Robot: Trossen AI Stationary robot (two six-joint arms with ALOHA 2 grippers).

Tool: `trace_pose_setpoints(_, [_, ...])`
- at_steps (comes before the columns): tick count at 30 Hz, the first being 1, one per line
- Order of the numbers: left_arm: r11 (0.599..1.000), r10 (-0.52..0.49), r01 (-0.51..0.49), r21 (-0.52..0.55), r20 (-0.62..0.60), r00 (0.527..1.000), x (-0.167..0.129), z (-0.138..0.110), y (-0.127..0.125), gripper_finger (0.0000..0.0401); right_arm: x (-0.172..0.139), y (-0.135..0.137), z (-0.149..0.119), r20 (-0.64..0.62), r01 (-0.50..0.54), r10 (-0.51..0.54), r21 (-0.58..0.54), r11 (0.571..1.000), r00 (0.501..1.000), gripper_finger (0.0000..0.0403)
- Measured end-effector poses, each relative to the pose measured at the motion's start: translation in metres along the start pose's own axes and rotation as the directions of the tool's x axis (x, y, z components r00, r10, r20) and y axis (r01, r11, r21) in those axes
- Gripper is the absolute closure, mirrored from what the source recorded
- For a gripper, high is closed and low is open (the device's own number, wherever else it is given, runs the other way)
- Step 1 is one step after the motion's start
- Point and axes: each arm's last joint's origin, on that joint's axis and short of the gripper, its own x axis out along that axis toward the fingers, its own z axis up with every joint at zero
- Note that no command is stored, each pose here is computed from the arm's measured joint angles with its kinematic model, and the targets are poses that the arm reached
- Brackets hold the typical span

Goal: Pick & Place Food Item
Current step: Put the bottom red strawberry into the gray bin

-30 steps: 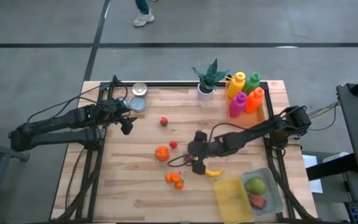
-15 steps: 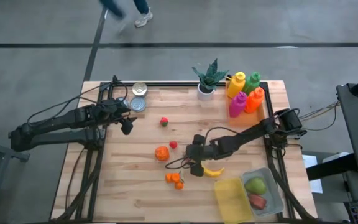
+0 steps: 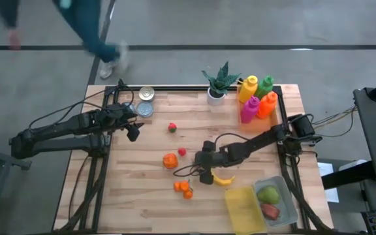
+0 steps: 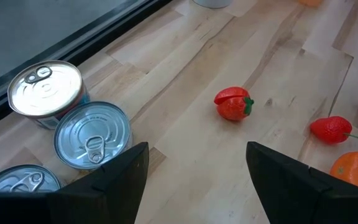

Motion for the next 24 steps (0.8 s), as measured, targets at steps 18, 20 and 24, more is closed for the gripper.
trace_pose_setpoints(18, [1.0,0.0,0.0,0.0,0.0,1.0,0.0,0.0,0.0,0.0126,0.0016,-0.0053,0.0031,0.011,-0.031,0.031,0.016,0.999,0.999,0.0099])
trace_pose_setpoints(20, [1.0,0.0,0.0,0.0,0.0,1.0,0.0,0.0,0.0,0.0126,0.0018,-0.0063,0.0034,0.011,-0.03,0.029,0.012,0.999,1.0,0.0099])
trace_pose_setpoints(24, [1.0,0.0,0.0,0.0,0.0,1.0,0.0,0.0,0.0,0.0126,0.0021,-0.0063,0.002,0.008,-0.033,0.033,-0.013,0.999,0.999,0.0099])
